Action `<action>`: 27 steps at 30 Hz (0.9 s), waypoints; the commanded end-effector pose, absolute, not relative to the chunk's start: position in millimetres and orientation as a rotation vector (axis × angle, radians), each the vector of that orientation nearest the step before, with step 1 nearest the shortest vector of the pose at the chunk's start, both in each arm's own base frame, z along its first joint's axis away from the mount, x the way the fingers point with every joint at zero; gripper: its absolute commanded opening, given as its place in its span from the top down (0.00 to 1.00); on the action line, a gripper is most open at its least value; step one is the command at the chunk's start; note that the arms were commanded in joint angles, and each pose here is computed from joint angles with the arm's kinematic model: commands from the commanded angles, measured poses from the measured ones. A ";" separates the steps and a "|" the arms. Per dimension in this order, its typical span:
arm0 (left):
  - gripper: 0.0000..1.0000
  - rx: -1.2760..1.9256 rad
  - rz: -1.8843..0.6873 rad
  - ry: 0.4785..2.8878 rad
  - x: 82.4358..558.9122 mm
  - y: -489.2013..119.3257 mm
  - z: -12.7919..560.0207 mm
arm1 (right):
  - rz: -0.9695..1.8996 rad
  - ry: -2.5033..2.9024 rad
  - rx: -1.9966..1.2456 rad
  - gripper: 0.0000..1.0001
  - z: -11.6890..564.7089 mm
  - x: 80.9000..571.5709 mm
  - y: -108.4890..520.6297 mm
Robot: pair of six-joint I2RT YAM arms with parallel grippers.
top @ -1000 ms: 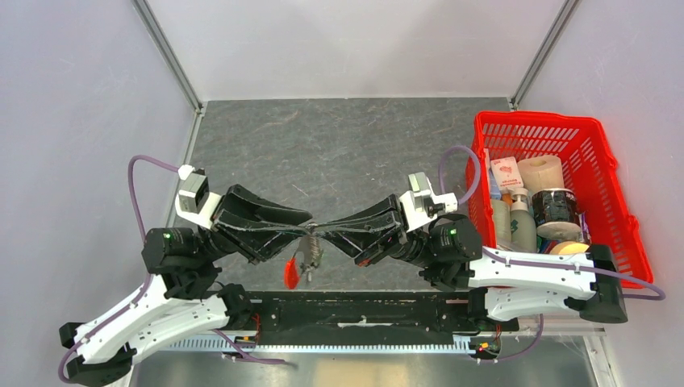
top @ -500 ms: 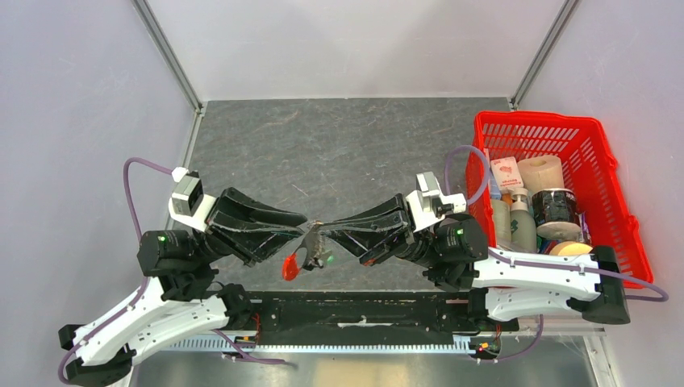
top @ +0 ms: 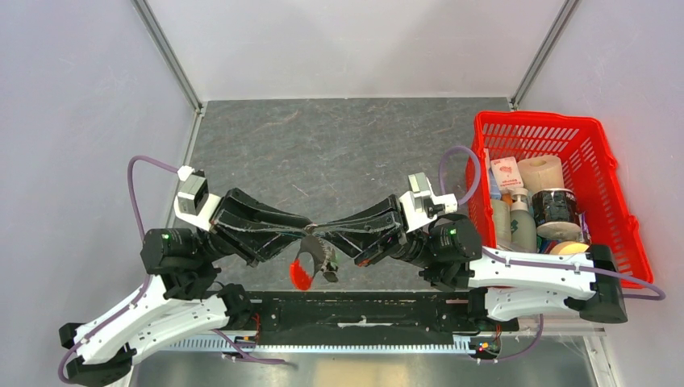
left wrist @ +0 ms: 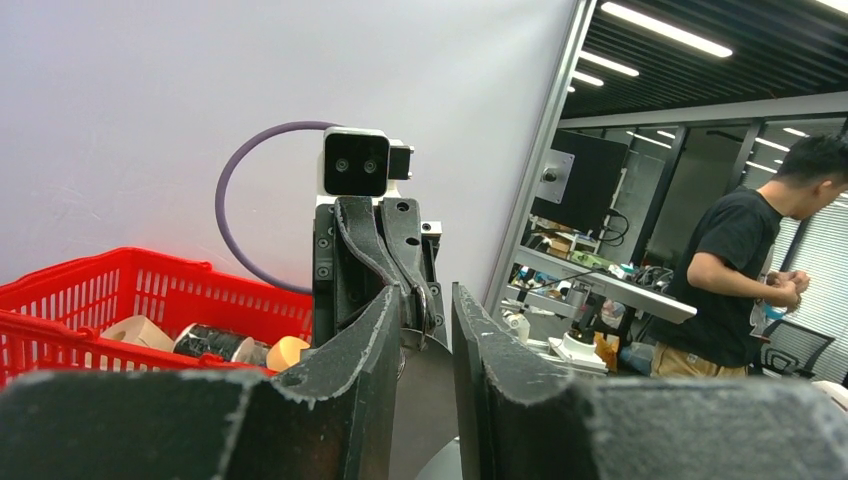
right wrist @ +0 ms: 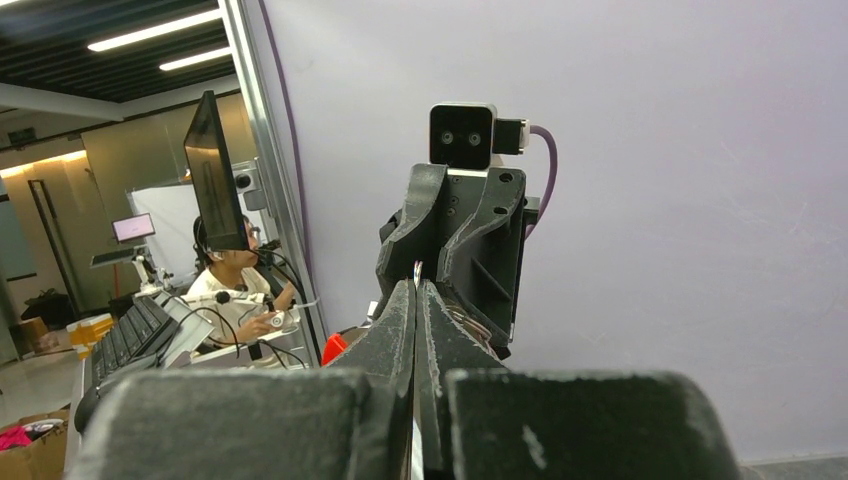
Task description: Put the keys on the keyring
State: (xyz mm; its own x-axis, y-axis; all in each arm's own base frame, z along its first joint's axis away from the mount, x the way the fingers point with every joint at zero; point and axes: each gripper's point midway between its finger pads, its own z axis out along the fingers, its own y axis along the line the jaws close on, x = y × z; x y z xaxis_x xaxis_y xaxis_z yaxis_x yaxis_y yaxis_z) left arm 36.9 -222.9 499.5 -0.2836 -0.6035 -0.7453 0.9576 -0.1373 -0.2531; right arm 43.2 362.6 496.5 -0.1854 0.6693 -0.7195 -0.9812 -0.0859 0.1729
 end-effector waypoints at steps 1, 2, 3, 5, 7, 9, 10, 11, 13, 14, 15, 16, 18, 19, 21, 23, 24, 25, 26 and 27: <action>0.69 0.592 -1.734 0.804 25.5 -215.7 515.2 | 1.636 0.654 -0.501 1.00 529.7 39.6 346.2; 0.70 0.595 -1.733 0.804 25.0 -215.6 515.1 | 1.635 0.655 -0.500 1.00 529.7 39.8 346.2; 0.73 0.596 -1.732 0.808 25.4 -216.1 514.2 | 1.636 0.655 -0.501 1.00 529.6 39.7 346.3; 0.86 0.597 -1.732 0.812 25.2 -216.1 513.5 | 1.635 0.654 -0.502 1.00 529.6 39.5 346.2; 0.92 0.597 -1.729 0.815 25.5 -215.9 513.0 | 1.634 0.651 -0.500 1.00 530.4 39.5 345.5; 0.93 0.595 -1.727 0.818 25.7 -215.6 512.2 | 1.637 0.647 -0.499 1.00 531.2 39.1 344.7; 0.93 0.594 -1.726 0.816 25.6 -215.1 512.6 | 1.638 0.647 -0.501 1.00 530.9 38.9 344.9; 0.94 0.593 -1.726 0.818 25.8 -215.2 512.4 | 1.638 0.646 -0.500 1.00 531.4 38.9 344.6; 0.94 0.593 -1.725 0.819 26.0 -215.4 511.9 | 1.637 0.644 -0.499 1.00 531.4 38.8 344.1; 0.94 0.594 -1.726 0.819 26.0 -215.6 511.8 | 1.638 0.642 -0.497 1.00 531.7 38.7 343.4; 0.94 0.594 -1.726 0.820 25.9 -215.5 511.3 | 1.636 0.641 -0.496 1.00 531.7 38.9 343.0; 0.95 0.592 -1.725 0.821 26.1 -215.4 511.0 | 1.636 0.640 -0.495 1.00 531.6 38.8 342.7; 0.97 0.592 -1.725 0.821 26.2 -215.5 510.9 | 1.636 0.637 -0.492 1.00 532.2 38.8 341.5; 0.98 0.592 -1.725 0.822 26.4 -215.5 510.8 | 1.634 0.637 -0.493 1.00 532.2 38.9 341.5; 0.98 0.594 -1.724 0.820 25.9 -215.3 510.5 | 1.632 0.633 -0.492 1.00 532.9 38.9 340.6; 0.98 0.596 -1.725 0.821 25.9 -215.7 509.9 | 1.631 0.630 -0.493 1.00 533.1 38.6 340.5; 0.98 0.599 -1.726 0.823 25.7 -216.3 509.4 | 1.632 0.629 -0.493 1.00 533.0 38.6 340.3; 0.98 0.600 -1.728 0.823 25.6 -216.5 509.4 | 1.630 0.627 -0.494 1.00 533.0 38.4 340.4; 0.98 0.605 -1.730 0.822 25.0 -216.9 509.1 | 1.628 0.624 -0.493 1.00 533.6 38.4 339.7; 0.98 0.603 -1.731 0.820 24.7 -216.4 509.4 | 1.629 0.622 -0.494 1.00 533.6 38.1 339.5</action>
State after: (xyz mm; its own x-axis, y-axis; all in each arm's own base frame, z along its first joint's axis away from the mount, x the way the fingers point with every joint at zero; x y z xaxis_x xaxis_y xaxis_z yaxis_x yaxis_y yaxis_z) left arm 36.2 -223.6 498.9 -0.2934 -0.5987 -0.7453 0.9548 -0.1449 -0.2594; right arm 42.7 363.5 495.7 -0.1846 0.6671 -0.7217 -0.9815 -0.0877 0.1700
